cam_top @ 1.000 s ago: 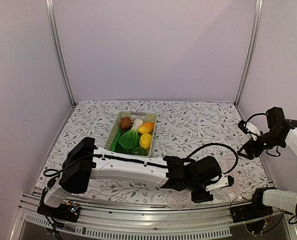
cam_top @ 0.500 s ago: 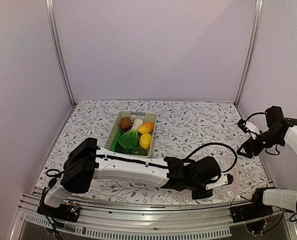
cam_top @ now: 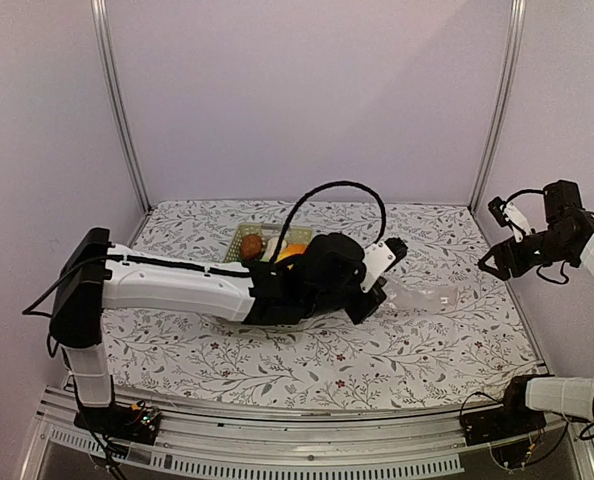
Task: Place the food in the zip-top bag and seal the zipper
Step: Pick up the zipper food storage bag at the center of the board.
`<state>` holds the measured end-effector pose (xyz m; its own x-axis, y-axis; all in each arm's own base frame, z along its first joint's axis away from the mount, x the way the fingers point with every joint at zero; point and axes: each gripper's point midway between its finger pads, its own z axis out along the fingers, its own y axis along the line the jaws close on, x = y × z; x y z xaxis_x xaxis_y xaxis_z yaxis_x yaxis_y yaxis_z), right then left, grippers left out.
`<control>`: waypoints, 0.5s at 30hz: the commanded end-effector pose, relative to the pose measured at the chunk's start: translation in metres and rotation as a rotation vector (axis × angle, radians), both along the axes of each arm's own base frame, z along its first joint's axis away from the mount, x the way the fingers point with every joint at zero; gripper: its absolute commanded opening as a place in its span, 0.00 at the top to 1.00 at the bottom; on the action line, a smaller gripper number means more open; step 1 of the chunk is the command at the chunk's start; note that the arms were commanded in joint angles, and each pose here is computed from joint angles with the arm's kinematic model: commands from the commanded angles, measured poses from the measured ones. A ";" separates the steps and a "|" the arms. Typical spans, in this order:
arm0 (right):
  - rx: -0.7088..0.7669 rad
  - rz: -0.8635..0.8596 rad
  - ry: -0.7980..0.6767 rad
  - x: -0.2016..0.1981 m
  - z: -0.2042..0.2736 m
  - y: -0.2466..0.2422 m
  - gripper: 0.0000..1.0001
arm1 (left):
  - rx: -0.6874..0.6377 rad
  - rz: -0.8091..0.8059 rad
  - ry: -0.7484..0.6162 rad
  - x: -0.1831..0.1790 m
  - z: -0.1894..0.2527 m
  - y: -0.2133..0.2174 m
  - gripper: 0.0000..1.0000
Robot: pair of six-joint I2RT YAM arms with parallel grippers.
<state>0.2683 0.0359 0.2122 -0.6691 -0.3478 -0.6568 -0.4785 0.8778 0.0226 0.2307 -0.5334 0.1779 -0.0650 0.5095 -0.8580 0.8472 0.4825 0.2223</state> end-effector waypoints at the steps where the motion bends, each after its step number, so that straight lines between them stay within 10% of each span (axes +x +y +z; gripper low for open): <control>1: 0.106 -0.060 -0.038 0.011 0.029 0.006 0.32 | -0.310 0.122 -0.061 0.018 0.076 0.011 1.00; 15: 0.587 0.115 0.095 0.020 0.074 0.068 0.37 | -0.550 0.323 -0.203 0.025 0.118 0.047 1.00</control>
<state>0.2899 0.0846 0.2612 -0.7172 -0.0748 -0.6928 -0.4849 0.7676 0.4190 0.2621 -0.4935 0.2639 -0.0216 0.0846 -0.9962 0.6496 0.7586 0.0504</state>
